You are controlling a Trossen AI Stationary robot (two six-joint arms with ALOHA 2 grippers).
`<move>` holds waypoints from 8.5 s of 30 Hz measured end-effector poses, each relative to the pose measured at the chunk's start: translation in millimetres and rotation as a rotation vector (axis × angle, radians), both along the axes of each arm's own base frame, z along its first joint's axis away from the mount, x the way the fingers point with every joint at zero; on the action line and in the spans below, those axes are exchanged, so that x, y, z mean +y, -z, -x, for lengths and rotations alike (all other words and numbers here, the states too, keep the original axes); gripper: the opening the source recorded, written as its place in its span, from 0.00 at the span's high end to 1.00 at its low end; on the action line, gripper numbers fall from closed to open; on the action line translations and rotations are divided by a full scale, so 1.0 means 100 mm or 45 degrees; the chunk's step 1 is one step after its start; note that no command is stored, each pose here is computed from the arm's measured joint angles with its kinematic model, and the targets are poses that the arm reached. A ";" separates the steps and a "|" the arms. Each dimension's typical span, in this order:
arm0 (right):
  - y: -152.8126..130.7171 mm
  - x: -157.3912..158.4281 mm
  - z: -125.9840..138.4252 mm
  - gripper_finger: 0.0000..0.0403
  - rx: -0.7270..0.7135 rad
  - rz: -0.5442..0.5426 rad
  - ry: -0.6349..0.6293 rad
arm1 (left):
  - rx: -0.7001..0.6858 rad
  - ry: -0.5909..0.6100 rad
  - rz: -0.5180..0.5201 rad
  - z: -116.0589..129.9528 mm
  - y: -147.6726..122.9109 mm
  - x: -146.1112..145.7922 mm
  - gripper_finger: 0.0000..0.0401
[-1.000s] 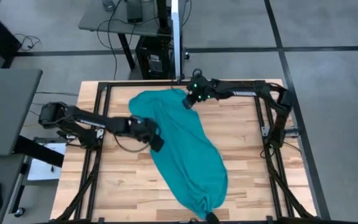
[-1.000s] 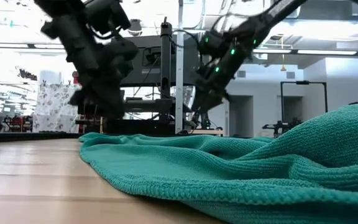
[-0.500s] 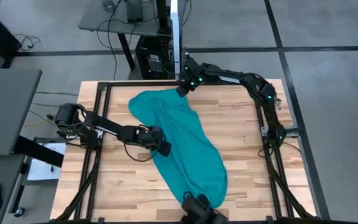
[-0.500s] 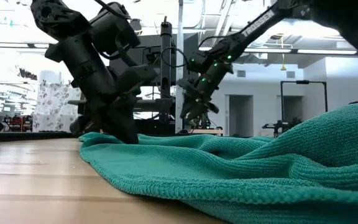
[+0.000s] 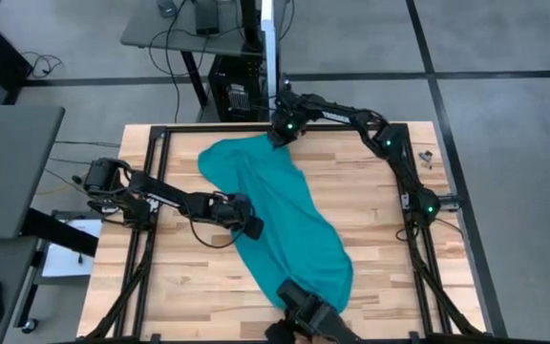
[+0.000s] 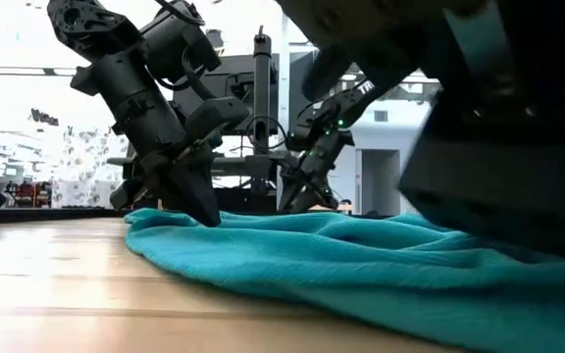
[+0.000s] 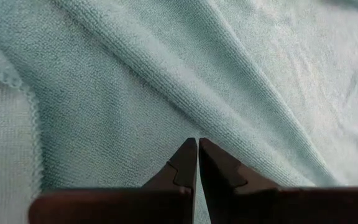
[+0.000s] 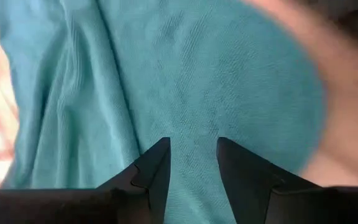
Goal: Roll towel
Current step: Fold the blue towel
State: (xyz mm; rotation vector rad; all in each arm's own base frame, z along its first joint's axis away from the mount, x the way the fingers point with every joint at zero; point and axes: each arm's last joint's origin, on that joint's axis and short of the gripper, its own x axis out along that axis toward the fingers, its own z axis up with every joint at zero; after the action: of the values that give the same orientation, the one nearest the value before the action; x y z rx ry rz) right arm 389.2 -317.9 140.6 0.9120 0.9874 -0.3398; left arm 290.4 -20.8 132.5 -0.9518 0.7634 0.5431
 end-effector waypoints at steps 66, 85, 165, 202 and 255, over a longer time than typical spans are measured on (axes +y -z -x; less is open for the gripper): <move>-0.62 4.57 0.86 0.69 0.257 0.236 -0.504 | -0.331 0.728 0.141 0.00 -0.43 -1.25 0.70; -0.13 5.10 1.48 0.69 0.254 0.509 -0.356 | -0.228 0.463 0.039 -1.08 0.02 -2.03 0.70; 0.29 5.56 1.05 0.69 -0.112 0.223 -0.715 | 0.463 0.588 -0.032 0.53 -0.11 -3.29 0.70; -0.67 3.76 0.66 0.69 -0.140 0.249 -0.224 | 0.578 0.146 -0.421 0.56 -1.52 -1.41 0.70; -0.24 1.92 0.31 0.69 -0.080 0.136 0.048 | 0.530 0.267 -0.279 1.11 -0.50 2.35 0.70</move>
State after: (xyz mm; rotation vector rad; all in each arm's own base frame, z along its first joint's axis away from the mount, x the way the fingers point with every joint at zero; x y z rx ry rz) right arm 358.5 -125.8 164.2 0.8402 0.8874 -0.3897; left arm 179.9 214.6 182.1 -0.5508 1.1371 0.6338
